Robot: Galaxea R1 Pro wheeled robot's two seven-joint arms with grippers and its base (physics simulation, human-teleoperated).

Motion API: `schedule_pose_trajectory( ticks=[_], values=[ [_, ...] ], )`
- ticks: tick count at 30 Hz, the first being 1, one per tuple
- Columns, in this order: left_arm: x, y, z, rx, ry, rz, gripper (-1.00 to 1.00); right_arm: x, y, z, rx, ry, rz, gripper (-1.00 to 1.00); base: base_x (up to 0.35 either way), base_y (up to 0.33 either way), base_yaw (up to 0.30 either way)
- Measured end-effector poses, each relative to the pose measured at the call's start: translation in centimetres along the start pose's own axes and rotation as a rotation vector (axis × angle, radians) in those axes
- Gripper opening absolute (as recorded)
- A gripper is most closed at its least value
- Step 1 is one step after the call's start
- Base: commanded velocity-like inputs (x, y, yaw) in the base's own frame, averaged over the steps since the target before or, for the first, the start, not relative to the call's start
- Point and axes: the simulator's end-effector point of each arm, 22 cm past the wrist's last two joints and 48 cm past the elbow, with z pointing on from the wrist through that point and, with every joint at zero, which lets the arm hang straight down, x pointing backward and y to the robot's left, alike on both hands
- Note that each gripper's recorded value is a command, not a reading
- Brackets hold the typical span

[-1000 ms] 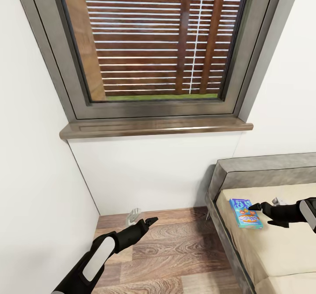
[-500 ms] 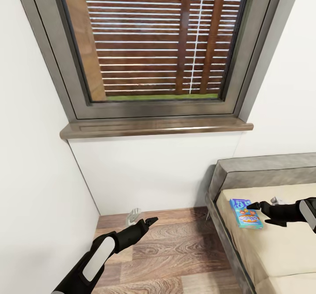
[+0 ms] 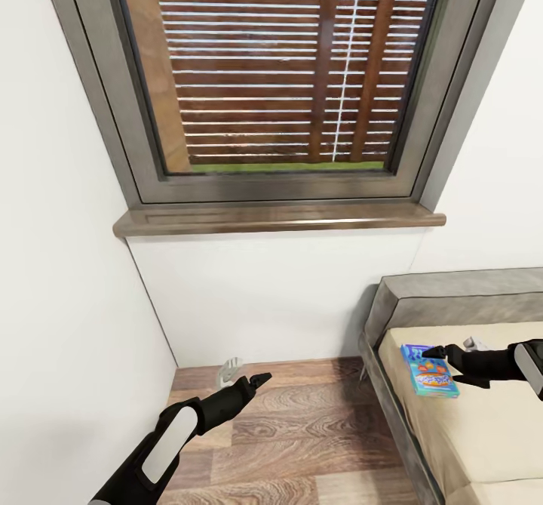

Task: Put all the toys in the child's room - the three board games (two on the bed and one on the table), the two jigsaw puzzles on the table, and the tennis ball on the table - inside the toy box on the table in the child's room.

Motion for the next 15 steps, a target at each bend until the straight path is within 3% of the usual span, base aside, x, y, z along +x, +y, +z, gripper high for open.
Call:
schedule_pose_trajectory(
  ticks=[15],
  values=[
    [-0.02, 0.01, 0.0, 0.0, 0.0, 0.0, 1.0, -0.03, 0.03, -0.05, -0.003, -0.001, 0.0, 1.0, 0.0, 0.0, 0.01]
  ],
)
